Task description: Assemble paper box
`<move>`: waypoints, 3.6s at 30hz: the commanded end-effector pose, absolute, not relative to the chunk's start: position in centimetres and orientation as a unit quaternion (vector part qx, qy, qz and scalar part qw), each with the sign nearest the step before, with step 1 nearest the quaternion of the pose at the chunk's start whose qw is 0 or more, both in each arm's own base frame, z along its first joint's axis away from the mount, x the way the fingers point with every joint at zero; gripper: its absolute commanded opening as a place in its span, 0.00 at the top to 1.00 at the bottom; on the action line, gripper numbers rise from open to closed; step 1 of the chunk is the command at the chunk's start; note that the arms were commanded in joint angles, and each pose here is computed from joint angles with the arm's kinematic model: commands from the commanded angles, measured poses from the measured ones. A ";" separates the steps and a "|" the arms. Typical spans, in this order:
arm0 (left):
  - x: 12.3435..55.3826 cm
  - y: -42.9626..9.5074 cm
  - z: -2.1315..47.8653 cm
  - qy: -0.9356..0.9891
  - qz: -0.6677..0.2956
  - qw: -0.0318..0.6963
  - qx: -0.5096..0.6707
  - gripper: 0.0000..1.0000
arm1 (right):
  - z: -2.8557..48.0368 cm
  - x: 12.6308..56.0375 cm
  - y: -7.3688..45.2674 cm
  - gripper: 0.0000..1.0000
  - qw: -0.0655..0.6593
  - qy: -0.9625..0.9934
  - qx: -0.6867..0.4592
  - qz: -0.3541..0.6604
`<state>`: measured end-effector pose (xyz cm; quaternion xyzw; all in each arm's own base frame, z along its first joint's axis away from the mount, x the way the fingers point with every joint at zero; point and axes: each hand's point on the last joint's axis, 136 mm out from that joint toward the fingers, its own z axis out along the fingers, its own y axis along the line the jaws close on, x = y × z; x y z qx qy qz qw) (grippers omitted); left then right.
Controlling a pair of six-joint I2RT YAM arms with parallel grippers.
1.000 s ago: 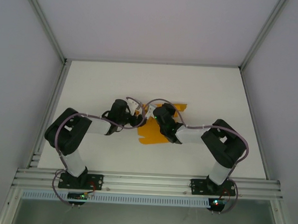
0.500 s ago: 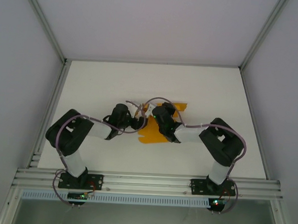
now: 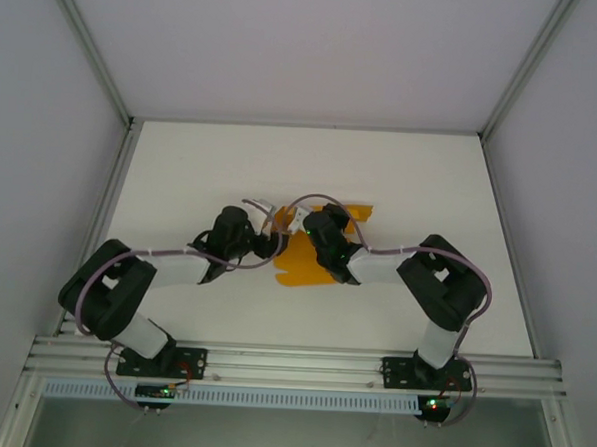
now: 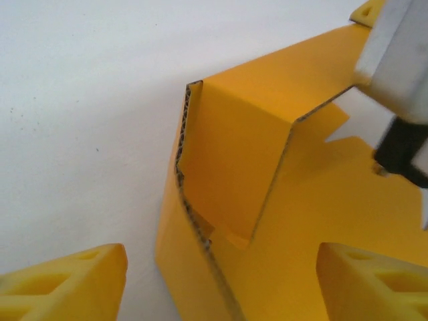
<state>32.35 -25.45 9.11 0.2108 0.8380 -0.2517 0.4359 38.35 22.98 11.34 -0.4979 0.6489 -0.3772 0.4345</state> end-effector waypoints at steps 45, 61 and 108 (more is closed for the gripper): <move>34.2 -24.8 6.2 0.876 -0.130 0.354 0.300 1.00 | 13.8 38.2 22.1 0.69 0.410 0.660 -0.595 -0.205; 33.8 -25.0 5.7 0.878 -0.131 0.338 0.313 1.00 | 15.7 38.0 21.9 0.63 0.409 0.659 -0.602 -0.188; 34.4 -25.8 7.9 0.876 -0.168 0.344 0.294 0.79 | 10.8 36.2 21.3 1.00 0.402 0.563 -0.605 -0.393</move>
